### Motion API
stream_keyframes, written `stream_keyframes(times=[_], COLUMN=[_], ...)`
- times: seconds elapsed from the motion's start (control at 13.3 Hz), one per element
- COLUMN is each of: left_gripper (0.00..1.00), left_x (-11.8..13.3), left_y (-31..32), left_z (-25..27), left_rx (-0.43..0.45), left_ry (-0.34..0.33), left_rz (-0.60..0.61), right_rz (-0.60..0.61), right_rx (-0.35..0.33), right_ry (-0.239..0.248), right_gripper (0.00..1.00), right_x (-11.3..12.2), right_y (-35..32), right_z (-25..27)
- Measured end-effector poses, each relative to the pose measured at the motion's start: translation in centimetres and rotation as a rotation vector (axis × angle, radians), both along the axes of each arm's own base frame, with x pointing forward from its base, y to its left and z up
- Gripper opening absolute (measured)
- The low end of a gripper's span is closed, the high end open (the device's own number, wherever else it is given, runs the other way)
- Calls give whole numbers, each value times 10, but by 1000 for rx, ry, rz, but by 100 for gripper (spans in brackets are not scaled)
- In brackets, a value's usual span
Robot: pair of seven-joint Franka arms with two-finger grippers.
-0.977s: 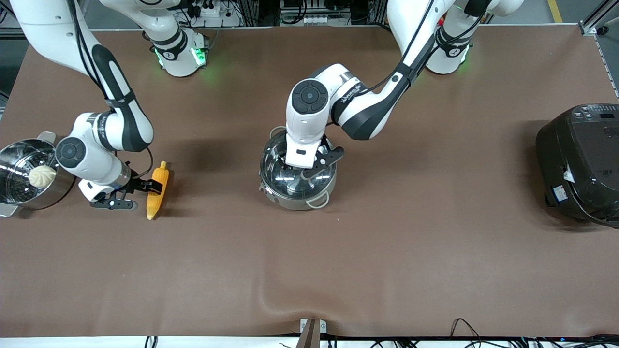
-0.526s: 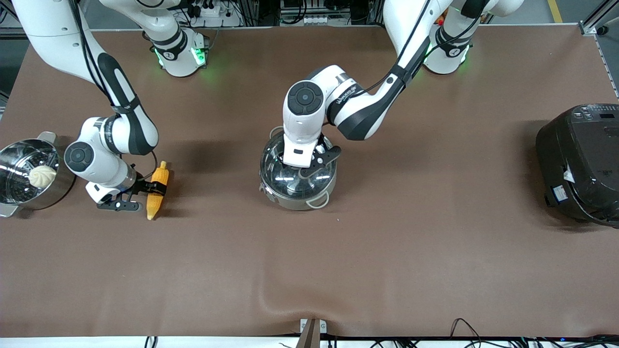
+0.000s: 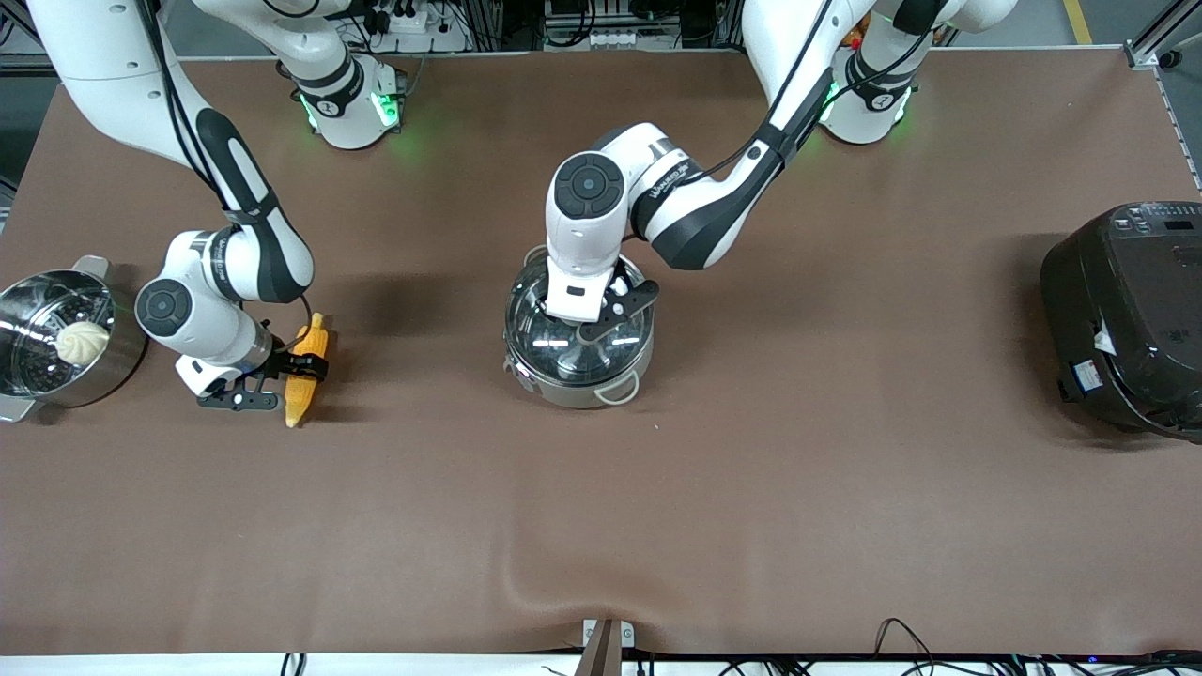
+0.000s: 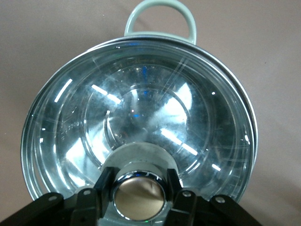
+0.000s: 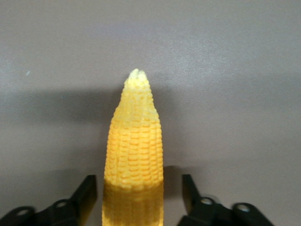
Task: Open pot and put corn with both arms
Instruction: 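Grasp the lid knob with the left gripper while the right gripper grasps the corn, then lift the lid with the left gripper while the right gripper lifts the corn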
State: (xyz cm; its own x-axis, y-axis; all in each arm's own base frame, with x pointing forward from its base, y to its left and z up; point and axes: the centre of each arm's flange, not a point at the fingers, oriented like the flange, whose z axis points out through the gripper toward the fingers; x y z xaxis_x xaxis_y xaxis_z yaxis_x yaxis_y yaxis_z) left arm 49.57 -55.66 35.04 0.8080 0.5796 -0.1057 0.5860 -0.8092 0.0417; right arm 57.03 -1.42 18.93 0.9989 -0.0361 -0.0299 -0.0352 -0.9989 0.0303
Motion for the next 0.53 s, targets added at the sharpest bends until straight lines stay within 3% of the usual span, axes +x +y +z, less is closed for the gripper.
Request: stream_keyframes(times=[0.15, 0.23, 0.53], left_gripper=[50, 50, 50], left_x=[-1, 1, 22], left_y=[4, 9, 87], left_z=[16, 36, 151], left_rx=[14, 13, 29], left_ry=[8, 2, -23], left_rz=[0, 4, -19], right_rz=[3, 5, 17], right_rx=[2, 2, 8], right_ry=[-4, -7, -17], right_gripper=[48, 43, 43], right_x=[1, 3, 8], right_y=[2, 3, 11], right_z=[1, 2, 7])
